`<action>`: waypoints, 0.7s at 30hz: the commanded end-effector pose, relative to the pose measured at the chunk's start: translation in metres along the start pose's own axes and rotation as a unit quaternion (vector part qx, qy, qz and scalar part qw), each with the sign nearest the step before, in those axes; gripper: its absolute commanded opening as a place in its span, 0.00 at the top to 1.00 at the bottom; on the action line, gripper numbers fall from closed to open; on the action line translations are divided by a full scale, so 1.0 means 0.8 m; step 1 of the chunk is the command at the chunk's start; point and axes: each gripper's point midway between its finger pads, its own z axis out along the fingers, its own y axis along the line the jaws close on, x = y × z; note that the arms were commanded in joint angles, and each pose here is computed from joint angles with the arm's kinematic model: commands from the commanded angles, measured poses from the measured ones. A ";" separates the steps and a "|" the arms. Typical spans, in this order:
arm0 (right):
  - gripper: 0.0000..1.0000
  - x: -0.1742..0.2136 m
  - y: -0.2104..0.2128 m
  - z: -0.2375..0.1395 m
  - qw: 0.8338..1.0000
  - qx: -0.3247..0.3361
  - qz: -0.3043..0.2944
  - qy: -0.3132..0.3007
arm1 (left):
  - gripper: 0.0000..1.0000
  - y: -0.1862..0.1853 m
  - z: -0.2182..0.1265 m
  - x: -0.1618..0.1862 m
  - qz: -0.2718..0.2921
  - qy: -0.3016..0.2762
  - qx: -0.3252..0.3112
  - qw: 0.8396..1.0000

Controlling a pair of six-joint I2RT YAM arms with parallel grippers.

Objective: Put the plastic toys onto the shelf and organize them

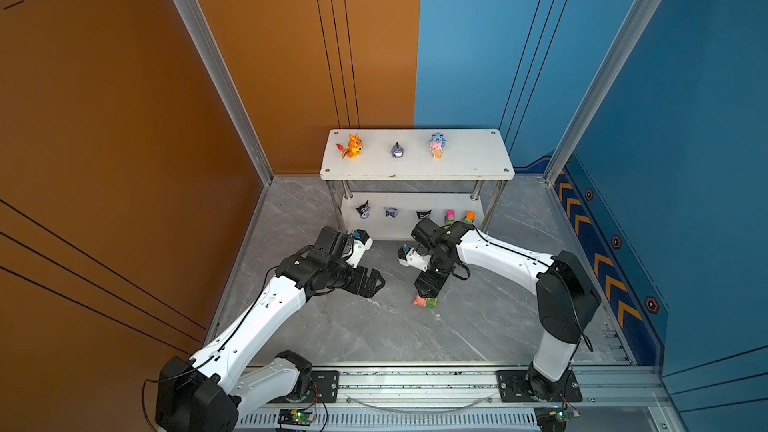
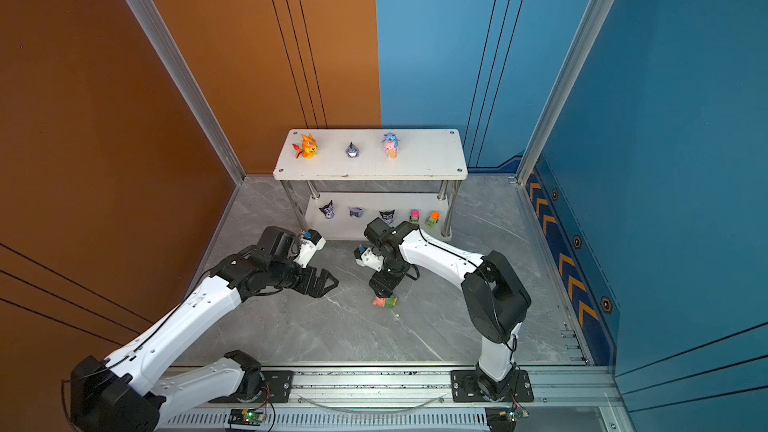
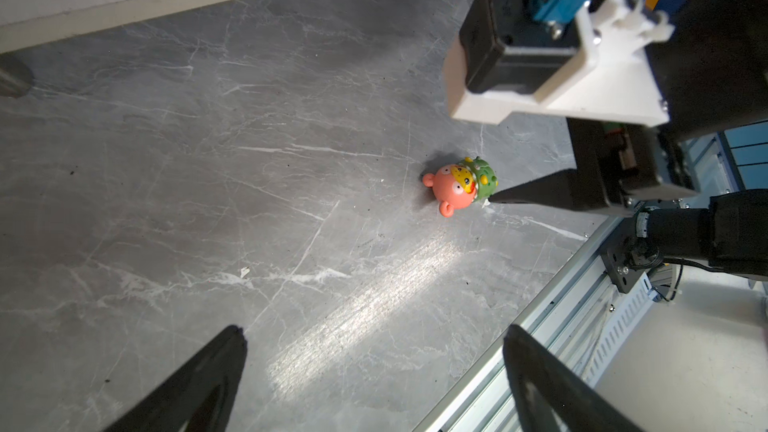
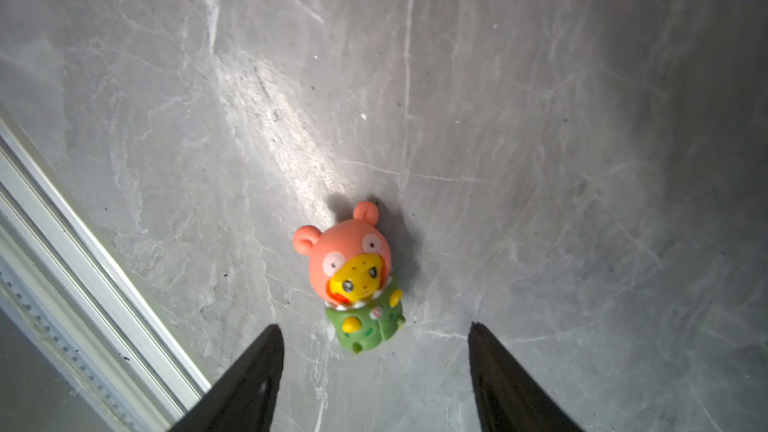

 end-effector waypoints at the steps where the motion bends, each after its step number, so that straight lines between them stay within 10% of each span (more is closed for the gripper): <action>1: 0.27 0.032 0.004 0.009 0.995 0.016 -0.033 0.090 | 0.02 -0.004 -0.008 -0.001 -0.003 -0.012 0.013 1.000; 21: 0.27 0.000 0.019 0.023 0.976 -0.028 -0.079 0.203 | 0.02 -0.008 -0.020 0.000 -0.005 -0.029 0.025 0.999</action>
